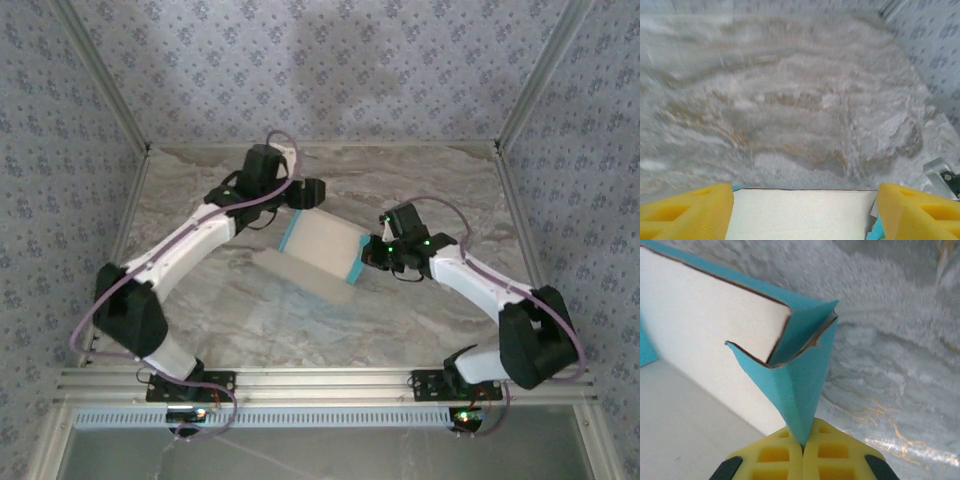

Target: Fold the paper box

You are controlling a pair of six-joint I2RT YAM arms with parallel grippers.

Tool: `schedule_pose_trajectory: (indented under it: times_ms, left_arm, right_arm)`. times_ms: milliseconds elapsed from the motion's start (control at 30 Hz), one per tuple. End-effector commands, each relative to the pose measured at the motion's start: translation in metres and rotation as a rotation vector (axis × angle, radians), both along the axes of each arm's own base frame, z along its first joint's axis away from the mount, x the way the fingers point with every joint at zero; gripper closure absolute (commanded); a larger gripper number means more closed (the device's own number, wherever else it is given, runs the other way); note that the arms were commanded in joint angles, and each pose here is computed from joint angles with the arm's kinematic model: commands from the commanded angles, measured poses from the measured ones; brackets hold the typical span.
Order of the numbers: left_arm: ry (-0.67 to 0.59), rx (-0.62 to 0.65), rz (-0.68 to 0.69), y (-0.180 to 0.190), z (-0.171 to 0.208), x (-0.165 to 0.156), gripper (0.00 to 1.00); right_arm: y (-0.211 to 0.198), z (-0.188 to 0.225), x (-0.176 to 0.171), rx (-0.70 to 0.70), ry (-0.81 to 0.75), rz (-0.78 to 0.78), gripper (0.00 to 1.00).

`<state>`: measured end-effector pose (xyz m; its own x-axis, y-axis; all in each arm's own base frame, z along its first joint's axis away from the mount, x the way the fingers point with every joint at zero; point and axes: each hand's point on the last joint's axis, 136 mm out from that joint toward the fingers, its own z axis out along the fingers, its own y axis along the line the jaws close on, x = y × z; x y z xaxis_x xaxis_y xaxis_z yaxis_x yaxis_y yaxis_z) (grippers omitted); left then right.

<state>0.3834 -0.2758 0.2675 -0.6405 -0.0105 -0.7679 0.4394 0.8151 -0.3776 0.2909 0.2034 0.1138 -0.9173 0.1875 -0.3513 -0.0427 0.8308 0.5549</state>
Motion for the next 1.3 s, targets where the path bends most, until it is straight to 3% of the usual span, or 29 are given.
schedule_pose_trajectory:
  times_ms: [0, 167, 333, 433, 500, 600, 733, 1000, 1267]
  left_arm:
    - [-0.13, 0.019, 0.072, 0.044, 0.04, -0.004, 0.23]
    - [-0.214, -0.059, 0.192, 0.1, 0.061, -0.001, 0.22]
    - [-0.087, -0.222, 0.395, 0.153, 0.003, 0.013, 0.24]
    - [0.016, -0.305, 0.456, 0.164, -0.041, 0.021, 0.28]
    - [0.069, -0.382, 0.409, 0.15, -0.058, 0.03, 0.29]
    - [0.165, -0.541, 0.216, 0.099, -0.066, 0.043, 0.3]
    - [0.175, -0.759, 0.003, 0.046, -0.044, 0.04, 0.32]
    - [0.102, -0.662, -0.25, -0.022, -0.016, -0.011, 0.32]
    - [0.11, -0.652, -0.306, -0.046, -0.023, -0.035, 0.33]
  right_arm:
    - [0.007, 0.04, 0.013, 0.032, -0.233, 0.106, 1.0]
    - [0.012, 0.079, 0.008, 0.093, -0.424, 0.211, 0.94]
    - [0.017, 0.101, 0.001, 0.21, -0.507, 0.277, 0.89]
    - [0.022, 0.107, -0.004, 0.241, -0.522, 0.315, 0.88]
    - [0.023, 0.109, -0.005, 0.25, -0.524, 0.326, 0.88]
    - [0.025, 0.106, -0.006, 0.257, -0.515, 0.343, 0.88]
    - [0.027, 0.091, -0.006, 0.24, -0.467, 0.363, 0.88]
    - [0.019, 0.052, 0.009, 0.146, -0.362, 0.293, 0.85]
    - [0.024, 0.042, 0.011, 0.138, -0.348, 0.281, 0.75]
